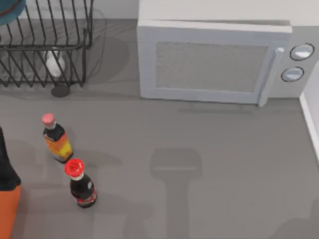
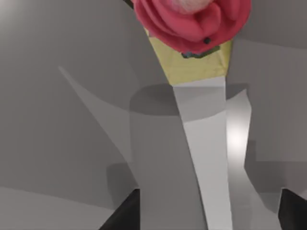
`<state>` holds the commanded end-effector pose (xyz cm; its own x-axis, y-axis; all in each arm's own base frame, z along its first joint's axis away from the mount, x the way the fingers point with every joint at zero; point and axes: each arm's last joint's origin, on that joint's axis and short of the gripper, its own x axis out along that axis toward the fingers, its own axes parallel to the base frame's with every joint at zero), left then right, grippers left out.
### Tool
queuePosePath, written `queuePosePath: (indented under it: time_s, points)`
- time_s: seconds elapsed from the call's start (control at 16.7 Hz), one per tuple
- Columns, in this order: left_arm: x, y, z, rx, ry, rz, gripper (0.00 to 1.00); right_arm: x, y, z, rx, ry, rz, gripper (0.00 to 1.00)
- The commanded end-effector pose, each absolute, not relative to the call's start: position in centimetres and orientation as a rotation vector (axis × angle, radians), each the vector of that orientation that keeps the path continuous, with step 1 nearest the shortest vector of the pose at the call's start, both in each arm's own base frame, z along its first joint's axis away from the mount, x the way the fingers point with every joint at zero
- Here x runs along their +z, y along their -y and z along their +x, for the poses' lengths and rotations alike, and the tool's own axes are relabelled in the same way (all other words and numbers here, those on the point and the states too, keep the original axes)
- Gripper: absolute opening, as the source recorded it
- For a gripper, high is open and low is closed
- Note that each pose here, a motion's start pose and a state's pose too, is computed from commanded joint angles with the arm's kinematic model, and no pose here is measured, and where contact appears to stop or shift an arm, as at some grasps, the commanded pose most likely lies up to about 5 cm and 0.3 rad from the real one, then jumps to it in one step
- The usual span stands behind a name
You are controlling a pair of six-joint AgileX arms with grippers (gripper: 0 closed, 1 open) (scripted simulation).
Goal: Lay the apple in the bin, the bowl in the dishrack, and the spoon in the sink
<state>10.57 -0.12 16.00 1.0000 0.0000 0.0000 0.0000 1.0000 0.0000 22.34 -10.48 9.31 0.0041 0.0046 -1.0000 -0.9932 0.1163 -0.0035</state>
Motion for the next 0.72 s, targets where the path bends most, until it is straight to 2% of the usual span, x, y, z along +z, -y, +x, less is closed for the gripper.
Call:
queuePosePath:
  time_s: [0.06,0.3,0.72]
  points:
    - [16.0,0.1,10.6,0.000,0.000,0.000,1.00,11.5,10.4,22.2,1.081,-1.301,-1.110,0.00]
    - [16.0,0.1,10.6,0.000,0.000,0.000,1.00,13.1,10.6,22.6,1.085,-1.295,-1.119,0.00]
    - [16.0,0.1,10.6,0.000,0.000,0.000,1.00,20.4,10.4,22.3,1.097,-1.305,-1.104,0.00]
